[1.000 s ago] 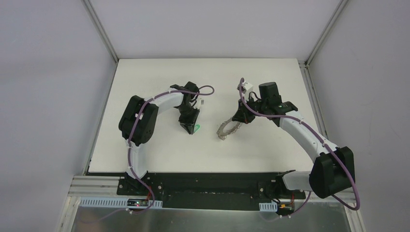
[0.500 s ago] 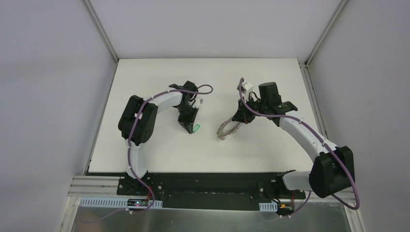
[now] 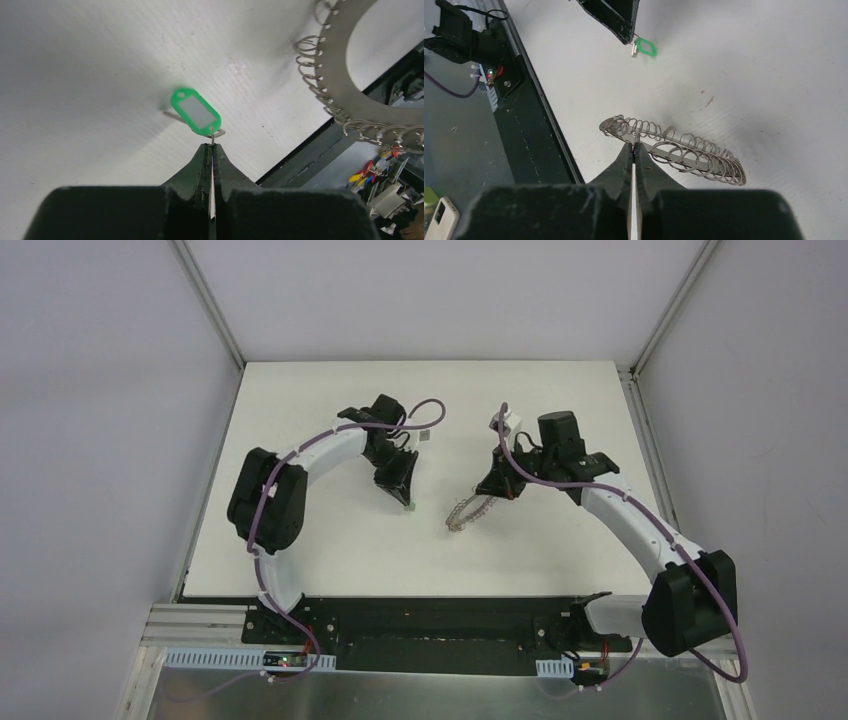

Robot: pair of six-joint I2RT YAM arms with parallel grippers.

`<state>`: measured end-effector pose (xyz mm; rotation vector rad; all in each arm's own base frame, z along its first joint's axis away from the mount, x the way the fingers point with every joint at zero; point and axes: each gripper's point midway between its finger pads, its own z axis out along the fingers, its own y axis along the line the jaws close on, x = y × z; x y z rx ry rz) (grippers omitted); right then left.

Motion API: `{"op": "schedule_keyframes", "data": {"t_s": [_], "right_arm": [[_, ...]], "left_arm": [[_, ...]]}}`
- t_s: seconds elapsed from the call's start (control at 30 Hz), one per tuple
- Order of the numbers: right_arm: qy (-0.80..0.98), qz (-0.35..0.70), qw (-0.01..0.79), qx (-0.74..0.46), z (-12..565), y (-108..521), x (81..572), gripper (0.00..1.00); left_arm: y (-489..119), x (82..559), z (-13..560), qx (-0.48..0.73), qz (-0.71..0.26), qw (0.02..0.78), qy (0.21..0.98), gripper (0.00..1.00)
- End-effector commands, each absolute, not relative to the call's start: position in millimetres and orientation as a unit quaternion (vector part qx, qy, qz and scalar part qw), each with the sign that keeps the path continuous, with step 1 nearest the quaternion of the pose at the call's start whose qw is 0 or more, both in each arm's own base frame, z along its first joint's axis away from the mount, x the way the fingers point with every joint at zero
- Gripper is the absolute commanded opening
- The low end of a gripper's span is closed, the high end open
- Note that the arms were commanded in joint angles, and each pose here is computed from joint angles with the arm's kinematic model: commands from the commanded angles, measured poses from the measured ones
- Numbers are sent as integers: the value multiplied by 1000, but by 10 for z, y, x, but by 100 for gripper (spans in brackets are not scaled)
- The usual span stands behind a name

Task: Put the keys on the keyring

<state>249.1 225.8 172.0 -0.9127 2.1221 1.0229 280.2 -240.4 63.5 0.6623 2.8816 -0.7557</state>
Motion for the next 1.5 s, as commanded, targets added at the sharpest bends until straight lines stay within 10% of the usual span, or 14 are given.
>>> {"op": "schedule_keyframes", "data": {"t_s": [0.0,0.63,1.47], "right_arm": [[744,429,337,-386,2063,2334,2323,0],[660,529,315,-430,2485,2503,1948,0],[641,594,258,-412,2511,2832,2029,0]], "left_arm": [[-2535,2793,1103,289,-317,105,897,0],[-2811,2229,2299,564,-377,286,677,0],[-3030,1992,2679,577,-299,295,700,0]]}}
